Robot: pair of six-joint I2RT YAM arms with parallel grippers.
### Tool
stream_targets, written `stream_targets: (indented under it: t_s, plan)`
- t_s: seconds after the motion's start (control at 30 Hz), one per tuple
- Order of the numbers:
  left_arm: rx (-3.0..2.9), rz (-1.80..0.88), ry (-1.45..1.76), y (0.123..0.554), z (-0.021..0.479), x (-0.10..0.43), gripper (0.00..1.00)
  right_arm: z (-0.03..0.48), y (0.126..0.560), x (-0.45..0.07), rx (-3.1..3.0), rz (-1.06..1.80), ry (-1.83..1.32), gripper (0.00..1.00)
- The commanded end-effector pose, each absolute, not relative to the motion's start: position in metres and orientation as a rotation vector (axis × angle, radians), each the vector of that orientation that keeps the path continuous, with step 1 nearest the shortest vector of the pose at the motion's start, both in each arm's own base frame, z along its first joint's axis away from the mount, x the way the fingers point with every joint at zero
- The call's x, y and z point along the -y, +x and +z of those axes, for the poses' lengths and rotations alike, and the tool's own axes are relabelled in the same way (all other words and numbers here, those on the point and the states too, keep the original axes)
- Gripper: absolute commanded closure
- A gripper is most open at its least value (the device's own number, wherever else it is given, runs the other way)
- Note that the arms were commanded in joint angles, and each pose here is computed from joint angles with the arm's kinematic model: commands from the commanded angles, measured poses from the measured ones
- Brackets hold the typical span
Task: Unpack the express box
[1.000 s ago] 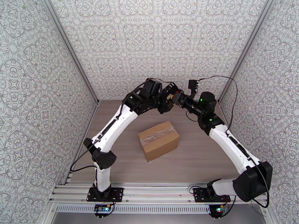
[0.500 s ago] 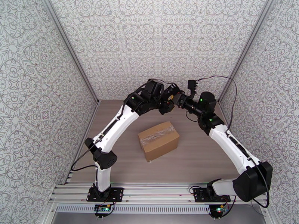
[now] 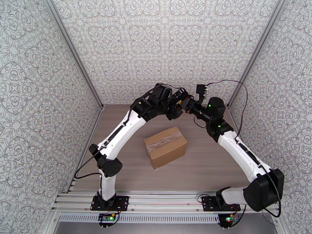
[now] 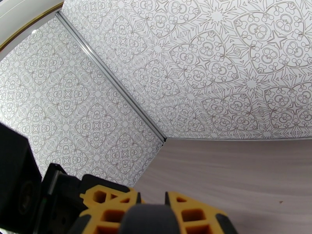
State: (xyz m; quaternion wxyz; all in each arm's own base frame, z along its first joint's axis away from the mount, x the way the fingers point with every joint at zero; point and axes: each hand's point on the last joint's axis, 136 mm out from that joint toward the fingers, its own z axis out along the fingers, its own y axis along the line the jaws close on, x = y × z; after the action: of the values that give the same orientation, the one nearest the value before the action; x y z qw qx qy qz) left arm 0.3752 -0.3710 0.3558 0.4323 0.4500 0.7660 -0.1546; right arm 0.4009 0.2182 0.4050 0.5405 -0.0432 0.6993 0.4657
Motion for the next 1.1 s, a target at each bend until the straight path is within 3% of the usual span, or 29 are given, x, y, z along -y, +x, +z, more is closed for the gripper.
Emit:
stream_targets:
  t_s: [0.0,0.17,0.5,0.83,0.97,1.07]
  plan:
    - [-1.892,-0.432,1.118,0.370,0.360,0.364,0.52,0.427,0.394,-0.213,-1.600,1.083,-0.111,0.95]
    - [-1.884,-0.423,1.094,0.372,0.358,0.355,0.50,0.427,0.394,-0.213,-1.603,1.087,-0.108,0.95]
    - [-1.816,-0.483,1.115,0.367,0.367,0.367,0.59,0.420,0.395,-0.219,-1.617,1.130,-0.106,0.95]
    - [-1.813,-0.544,1.150,0.369,0.356,0.377,0.62,0.419,0.396,-0.221,-1.612,1.153,-0.106,0.95]
    - [-1.799,-0.580,1.152,0.369,0.358,0.383,0.55,0.414,0.397,-0.221,-1.614,1.159,-0.092,0.95]
    - [-1.804,-0.590,1.155,0.370,0.355,0.385,0.55,0.414,0.397,-0.220,-1.613,1.150,-0.089,0.95]
